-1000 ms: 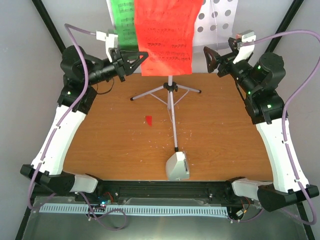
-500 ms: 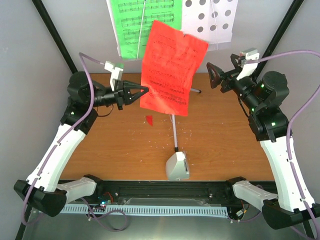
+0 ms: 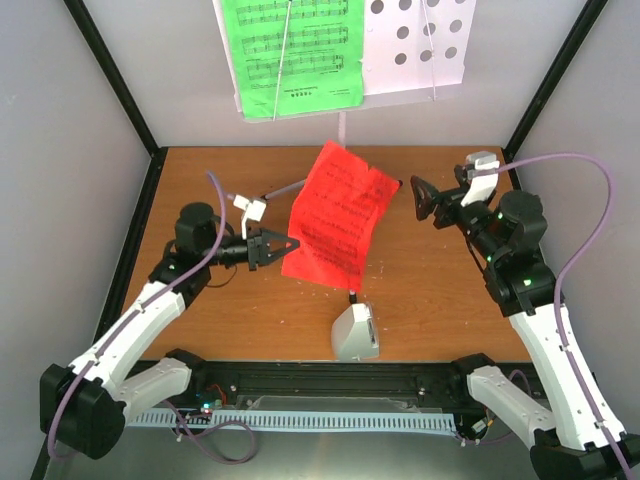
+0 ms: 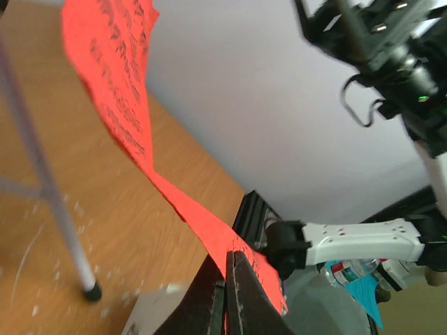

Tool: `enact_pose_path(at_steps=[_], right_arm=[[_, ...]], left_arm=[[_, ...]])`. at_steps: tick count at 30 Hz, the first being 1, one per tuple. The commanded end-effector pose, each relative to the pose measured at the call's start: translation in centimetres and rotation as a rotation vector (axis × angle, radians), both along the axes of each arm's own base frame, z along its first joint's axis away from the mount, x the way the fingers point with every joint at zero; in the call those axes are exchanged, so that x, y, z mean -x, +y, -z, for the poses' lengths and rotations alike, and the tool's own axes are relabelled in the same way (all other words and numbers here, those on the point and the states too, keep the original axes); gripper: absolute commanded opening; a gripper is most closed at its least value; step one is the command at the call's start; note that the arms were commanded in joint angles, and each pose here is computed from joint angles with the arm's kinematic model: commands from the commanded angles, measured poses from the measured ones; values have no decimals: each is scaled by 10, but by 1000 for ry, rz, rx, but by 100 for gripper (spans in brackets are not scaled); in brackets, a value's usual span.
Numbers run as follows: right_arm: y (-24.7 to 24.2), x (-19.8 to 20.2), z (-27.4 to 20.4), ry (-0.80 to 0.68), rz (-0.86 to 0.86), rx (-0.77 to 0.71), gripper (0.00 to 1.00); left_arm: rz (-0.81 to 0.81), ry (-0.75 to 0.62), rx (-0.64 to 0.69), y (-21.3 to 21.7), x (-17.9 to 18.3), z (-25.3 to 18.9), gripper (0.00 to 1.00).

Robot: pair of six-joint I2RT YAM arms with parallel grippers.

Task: Pack up the instrument practice props

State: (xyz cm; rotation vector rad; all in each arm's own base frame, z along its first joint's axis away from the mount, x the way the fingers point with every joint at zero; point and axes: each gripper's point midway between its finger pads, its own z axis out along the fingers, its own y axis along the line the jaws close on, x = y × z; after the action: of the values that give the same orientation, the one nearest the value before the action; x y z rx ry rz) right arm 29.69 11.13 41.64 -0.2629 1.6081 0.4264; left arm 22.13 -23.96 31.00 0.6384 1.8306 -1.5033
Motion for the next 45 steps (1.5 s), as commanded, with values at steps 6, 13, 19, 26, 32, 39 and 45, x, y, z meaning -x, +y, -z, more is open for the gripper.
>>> enact_pose_path(at_steps=[6,13,19,26,32,39,45], right_arm=[[-5,3,34,52,28,-42,100],[1,-1,53,101,5,-44,100],[2,-1,59,116,2,-53,100],[2,-4,65,131,3,-58,100],[7,-6,69,147,-19,-72,100],[3,-7,72,148,3,-53,100],[5,-8,62,134,-11,-59,100]], left_arm=[[-278,229,-66,22,-26,82,0],[-414,346,-117,38,-33,128,0],[-521,430,-155,56,-37,163,0],[-616,432,-182,70,-46,187,0],[-592,458,-169,63,-58,202,0],[-606,479,-229,67,-59,217,3],[-760,397,-271,92,-69,193,93]])
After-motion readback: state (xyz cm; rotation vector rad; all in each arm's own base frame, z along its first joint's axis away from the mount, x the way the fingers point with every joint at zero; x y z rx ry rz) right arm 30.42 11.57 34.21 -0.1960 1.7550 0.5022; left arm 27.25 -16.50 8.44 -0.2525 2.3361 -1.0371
